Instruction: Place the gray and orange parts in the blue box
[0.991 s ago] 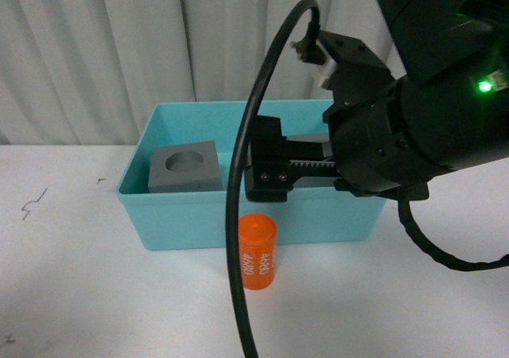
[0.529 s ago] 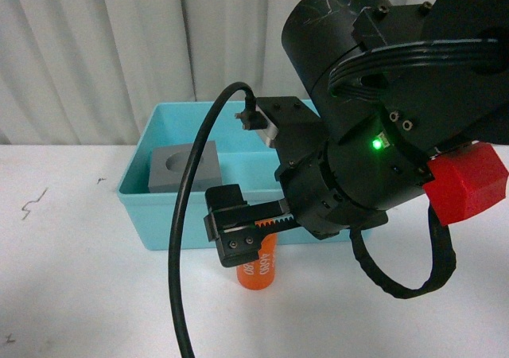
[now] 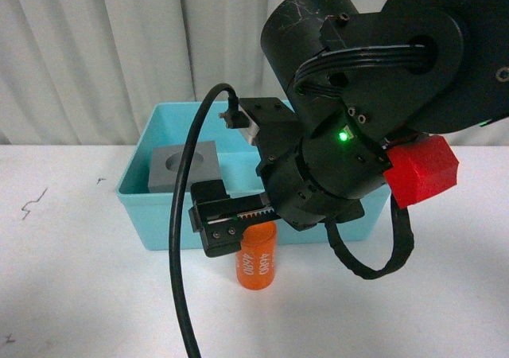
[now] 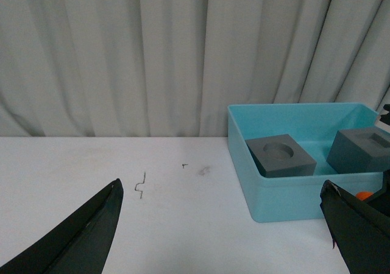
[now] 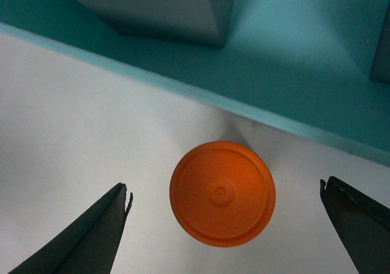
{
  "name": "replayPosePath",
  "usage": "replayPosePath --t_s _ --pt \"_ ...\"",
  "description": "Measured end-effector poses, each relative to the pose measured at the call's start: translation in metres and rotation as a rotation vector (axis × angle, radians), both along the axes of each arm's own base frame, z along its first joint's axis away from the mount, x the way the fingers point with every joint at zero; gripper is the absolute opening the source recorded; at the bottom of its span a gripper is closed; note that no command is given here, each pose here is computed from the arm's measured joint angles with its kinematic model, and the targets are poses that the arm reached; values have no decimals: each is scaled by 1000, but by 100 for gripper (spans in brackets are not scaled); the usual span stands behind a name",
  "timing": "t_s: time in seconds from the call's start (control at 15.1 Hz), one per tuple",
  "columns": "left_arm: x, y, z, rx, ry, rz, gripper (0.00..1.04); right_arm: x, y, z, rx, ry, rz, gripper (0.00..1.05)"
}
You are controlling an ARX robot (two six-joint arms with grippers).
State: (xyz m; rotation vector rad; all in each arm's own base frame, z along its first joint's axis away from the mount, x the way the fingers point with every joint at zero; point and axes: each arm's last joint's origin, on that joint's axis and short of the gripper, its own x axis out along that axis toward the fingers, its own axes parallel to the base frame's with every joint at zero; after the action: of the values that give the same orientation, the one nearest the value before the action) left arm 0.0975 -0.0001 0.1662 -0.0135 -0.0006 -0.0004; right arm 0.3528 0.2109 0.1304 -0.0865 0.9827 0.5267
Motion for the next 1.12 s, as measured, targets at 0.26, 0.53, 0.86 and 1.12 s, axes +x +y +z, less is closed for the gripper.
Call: replayPosePath --t_s 0.26,0.53,0.86,1.12 --pt "0 0 0 0 0 0 98 2 4 -10 -11 23 10 98" --pt "0 0 0 0 0 0 98 2 5 -17 -8 32 16 98" --pt "0 0 0 0 0 0 98 3 7 -16 -11 14 25 48" --pt "0 0 0 0 0 0 98 -36 28 58 85 -138 192 47"
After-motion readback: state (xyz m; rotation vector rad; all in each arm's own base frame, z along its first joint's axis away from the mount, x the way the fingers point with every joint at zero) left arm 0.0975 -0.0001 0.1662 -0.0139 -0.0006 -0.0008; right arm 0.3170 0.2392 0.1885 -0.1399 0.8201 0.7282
